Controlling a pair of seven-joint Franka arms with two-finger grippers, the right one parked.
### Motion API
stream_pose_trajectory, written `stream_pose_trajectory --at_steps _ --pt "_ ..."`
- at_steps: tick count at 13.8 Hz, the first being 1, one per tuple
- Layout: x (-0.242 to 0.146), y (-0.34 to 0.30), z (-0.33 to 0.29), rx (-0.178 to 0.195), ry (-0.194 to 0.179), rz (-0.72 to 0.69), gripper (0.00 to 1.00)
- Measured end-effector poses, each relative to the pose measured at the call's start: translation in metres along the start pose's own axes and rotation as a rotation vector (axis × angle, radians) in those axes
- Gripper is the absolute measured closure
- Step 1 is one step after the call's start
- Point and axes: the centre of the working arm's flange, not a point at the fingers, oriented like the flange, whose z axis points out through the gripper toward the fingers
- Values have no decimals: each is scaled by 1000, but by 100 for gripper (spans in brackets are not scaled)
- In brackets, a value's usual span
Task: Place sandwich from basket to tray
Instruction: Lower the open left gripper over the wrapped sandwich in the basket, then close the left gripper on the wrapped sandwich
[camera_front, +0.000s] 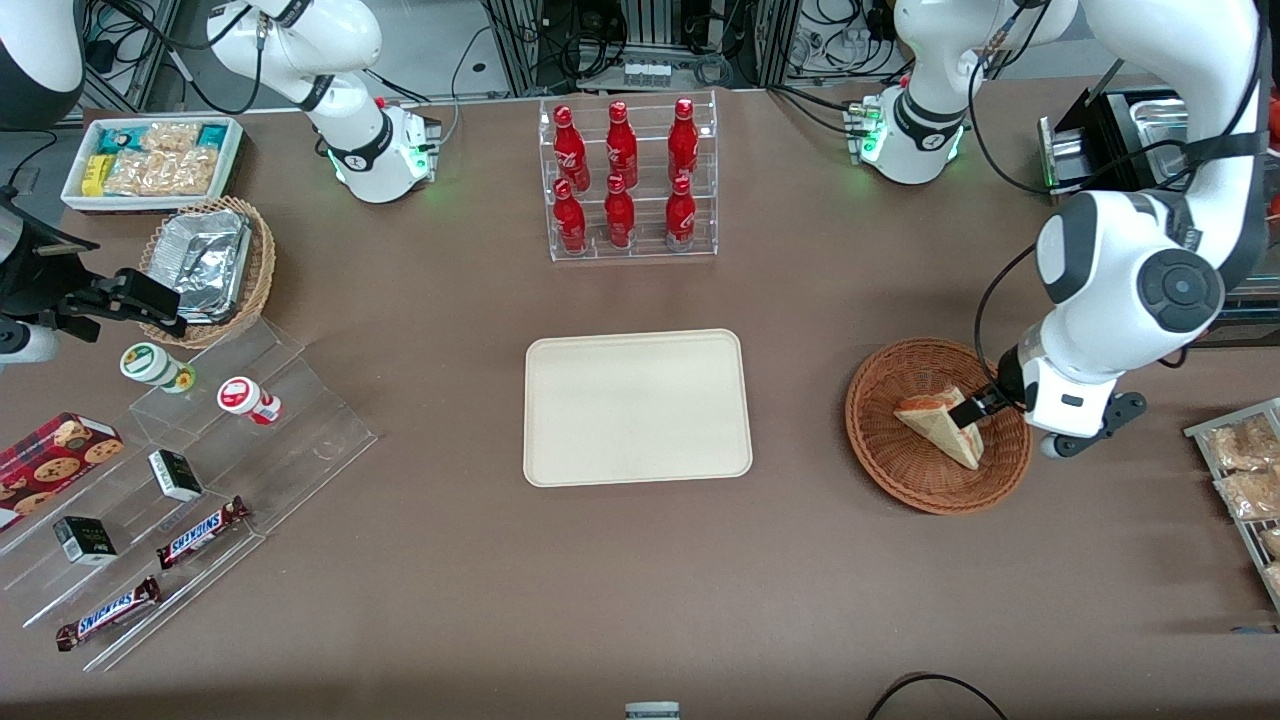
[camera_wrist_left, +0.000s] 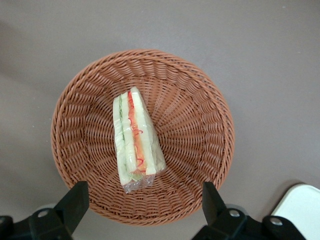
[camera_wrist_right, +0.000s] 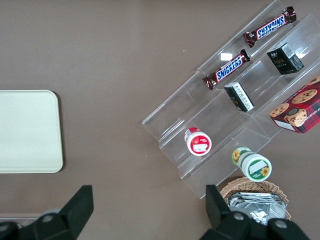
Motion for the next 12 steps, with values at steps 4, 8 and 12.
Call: stream_pose_trajectory --at_steps 4,8,12 --pt "-13 -10 23 -20 28 -69 0" --pt "-23 -19 50 -32 42 -137 0" --pt "-24 -24 55 -26 34 -187 0"
